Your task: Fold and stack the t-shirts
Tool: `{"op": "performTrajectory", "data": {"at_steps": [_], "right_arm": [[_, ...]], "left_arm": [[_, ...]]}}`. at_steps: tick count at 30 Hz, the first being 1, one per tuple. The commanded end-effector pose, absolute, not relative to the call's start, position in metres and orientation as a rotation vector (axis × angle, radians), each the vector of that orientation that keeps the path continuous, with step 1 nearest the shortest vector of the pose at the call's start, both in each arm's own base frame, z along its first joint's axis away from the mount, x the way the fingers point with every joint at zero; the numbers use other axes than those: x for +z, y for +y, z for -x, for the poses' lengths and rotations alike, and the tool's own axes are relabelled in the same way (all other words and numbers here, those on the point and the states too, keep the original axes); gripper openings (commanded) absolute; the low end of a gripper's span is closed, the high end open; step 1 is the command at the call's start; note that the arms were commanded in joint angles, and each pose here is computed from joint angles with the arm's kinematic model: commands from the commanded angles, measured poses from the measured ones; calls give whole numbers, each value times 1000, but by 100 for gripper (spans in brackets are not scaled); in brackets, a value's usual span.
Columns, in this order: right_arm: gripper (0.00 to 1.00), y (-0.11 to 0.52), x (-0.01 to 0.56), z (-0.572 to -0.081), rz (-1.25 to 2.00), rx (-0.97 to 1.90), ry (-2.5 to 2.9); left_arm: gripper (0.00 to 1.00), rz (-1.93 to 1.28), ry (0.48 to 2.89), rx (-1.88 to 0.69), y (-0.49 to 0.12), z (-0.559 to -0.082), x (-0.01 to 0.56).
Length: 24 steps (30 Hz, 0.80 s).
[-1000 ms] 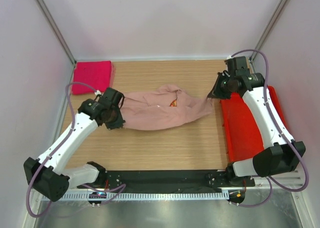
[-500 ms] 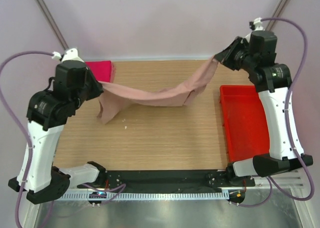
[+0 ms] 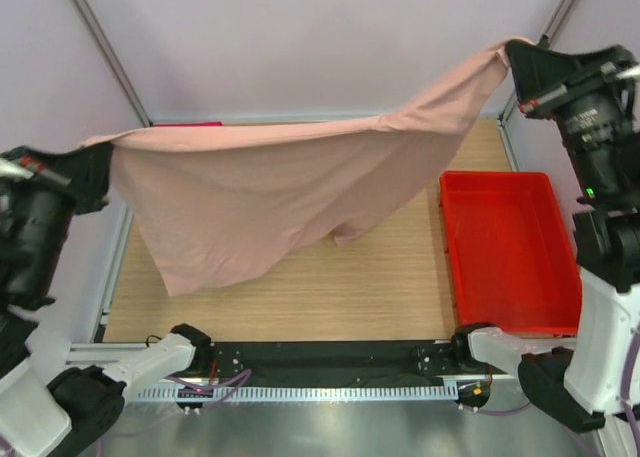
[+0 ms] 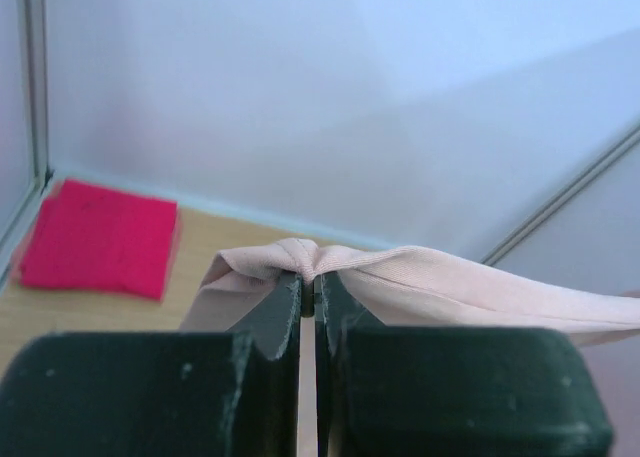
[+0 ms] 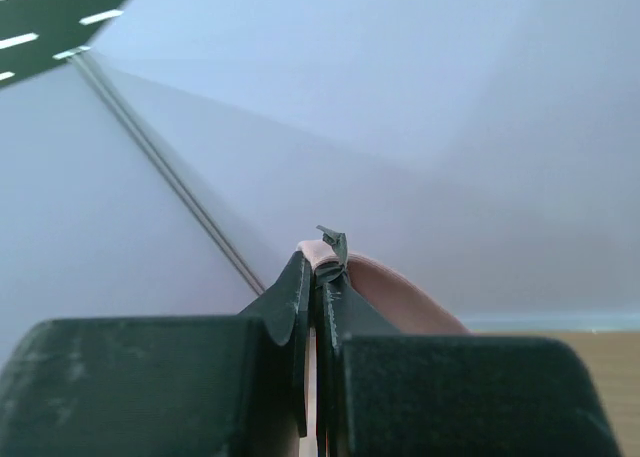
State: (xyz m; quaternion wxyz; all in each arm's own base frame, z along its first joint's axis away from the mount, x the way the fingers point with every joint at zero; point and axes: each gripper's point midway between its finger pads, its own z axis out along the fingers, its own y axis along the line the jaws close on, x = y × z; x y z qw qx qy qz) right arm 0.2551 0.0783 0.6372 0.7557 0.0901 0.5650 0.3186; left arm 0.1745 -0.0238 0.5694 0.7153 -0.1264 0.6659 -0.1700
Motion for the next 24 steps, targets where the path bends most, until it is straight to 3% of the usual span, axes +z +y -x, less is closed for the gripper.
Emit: {"op": "performTrajectory", "data": {"at_steps": [1, 6, 8, 16, 24], "right_arm": [[1, 75, 705, -174, -76, 746, 952], [1, 69, 716, -121, -31, 749, 860], [1, 66, 719, -121, -39, 735, 846], [1, 73, 726, -201, -72, 704, 878], [1, 67, 721, -206, -43, 604, 887]], "left_arm": [[0, 233, 1251, -437, -8, -133, 618], [0, 224, 1176, -460, 5, -104, 628], [0, 241, 1172, -448, 8, -105, 628], [0, 297, 1257, -344, -8, -172, 615], [0, 274, 1222, -369, -13, -173, 631]]}}
